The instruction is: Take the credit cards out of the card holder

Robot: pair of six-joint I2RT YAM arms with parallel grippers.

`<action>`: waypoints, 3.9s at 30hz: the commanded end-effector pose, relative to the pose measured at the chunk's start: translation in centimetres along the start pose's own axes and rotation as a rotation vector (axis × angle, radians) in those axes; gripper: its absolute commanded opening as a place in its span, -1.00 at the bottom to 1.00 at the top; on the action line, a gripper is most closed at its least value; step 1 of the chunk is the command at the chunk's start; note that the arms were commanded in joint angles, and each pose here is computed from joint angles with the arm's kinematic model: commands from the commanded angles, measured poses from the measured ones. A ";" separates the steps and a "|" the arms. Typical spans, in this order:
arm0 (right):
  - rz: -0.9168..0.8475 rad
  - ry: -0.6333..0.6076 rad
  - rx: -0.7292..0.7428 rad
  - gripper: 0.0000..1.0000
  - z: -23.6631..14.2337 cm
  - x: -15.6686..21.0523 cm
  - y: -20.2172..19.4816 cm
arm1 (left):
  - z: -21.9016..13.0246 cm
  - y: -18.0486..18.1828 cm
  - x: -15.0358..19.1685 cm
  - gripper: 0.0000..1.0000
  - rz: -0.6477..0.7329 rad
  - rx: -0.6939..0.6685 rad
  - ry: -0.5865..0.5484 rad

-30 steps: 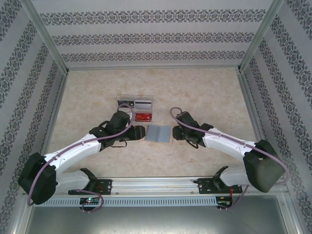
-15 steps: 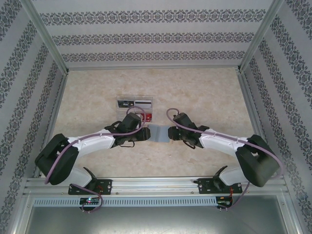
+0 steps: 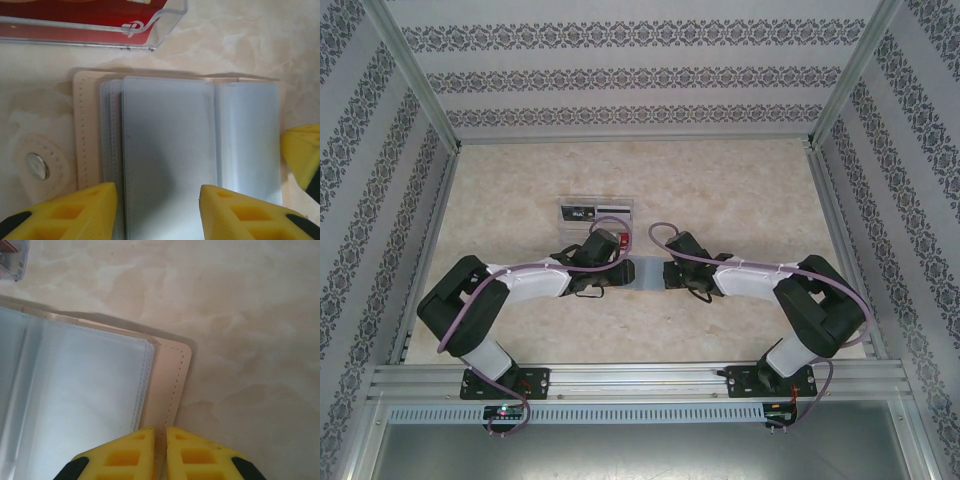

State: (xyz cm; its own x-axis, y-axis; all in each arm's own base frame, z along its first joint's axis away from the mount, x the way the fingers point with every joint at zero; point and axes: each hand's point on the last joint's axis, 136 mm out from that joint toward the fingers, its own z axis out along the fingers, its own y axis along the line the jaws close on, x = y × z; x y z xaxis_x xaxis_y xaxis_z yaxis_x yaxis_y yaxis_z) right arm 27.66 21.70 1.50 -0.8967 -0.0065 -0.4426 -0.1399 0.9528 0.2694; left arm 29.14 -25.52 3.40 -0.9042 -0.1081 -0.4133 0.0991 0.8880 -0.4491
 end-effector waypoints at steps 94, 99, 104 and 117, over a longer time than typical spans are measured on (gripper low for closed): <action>0.003 0.154 -0.480 -0.56 0.1 3.2 14.5 | -4.3 5.7 6.0 -0.84 -0.056 -0.072 -0.013; 0.009 0.159 -0.480 -0.78 0.3 3.3 14.5 | -4.3 5.8 6.1 -0.84 -0.057 -0.074 -0.010; 0.016 0.163 -0.476 -1.00 0.3 3.5 14.3 | -4.3 5.9 6.1 -0.86 -0.059 -0.078 -0.013; 0.037 0.126 -0.457 -1.00 -0.7 2.9 12.4 | -4.4 6.3 6.1 -0.98 -0.061 -0.101 -0.016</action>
State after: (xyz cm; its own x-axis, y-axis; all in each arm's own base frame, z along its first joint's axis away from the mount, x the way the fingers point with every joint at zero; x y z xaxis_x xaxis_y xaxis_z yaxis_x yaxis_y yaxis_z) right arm 22.74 33.60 3.54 -0.9493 -0.0541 -0.3096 -0.2488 0.7313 0.6351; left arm 22.64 -19.37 2.25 -0.8972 -0.1553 -0.4135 0.0310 0.9117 -0.4096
